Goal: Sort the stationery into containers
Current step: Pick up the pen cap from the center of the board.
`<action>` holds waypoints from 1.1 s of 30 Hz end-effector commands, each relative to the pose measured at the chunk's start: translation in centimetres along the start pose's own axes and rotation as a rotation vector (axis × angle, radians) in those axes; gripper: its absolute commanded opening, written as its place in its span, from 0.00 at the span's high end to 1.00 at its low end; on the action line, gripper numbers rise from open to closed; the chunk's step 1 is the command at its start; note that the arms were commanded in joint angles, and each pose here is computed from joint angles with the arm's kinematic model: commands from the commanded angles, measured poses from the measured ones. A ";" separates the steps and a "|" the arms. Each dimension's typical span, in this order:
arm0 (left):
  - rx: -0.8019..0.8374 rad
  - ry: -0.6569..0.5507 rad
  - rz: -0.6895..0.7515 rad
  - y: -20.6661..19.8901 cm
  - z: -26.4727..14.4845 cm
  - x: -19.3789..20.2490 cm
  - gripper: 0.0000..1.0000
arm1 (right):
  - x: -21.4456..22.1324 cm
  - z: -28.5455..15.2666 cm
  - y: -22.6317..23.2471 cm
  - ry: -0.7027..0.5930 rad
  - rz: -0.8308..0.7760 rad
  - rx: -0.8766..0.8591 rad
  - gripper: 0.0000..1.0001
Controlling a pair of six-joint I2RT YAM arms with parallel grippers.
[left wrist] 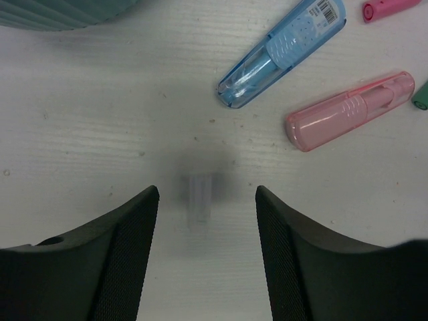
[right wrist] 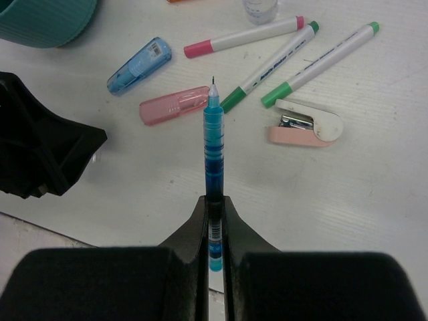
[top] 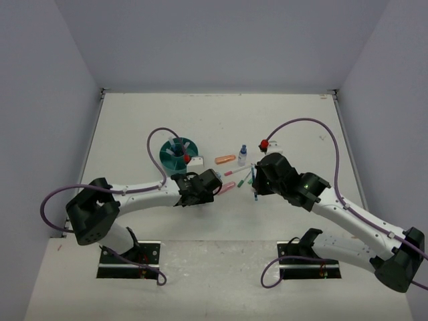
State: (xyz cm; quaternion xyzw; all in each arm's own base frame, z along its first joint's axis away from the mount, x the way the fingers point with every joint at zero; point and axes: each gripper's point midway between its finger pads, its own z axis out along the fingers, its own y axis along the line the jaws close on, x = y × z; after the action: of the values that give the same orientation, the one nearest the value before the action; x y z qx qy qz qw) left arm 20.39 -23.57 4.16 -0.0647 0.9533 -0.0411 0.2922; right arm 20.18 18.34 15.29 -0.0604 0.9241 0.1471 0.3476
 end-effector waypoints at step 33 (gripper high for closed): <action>-0.094 0.003 -0.006 0.6 -0.4 -0.2 1.00 | 0.9 0.3 5.7 -0.050 -0.053 -0.382 1.00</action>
State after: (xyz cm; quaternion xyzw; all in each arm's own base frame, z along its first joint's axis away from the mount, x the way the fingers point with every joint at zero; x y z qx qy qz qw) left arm 19.14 -23.46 1.29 -0.0622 0.9672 0.0029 0.2462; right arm 19.47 20.71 14.34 -0.0955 0.9108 0.2123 0.3409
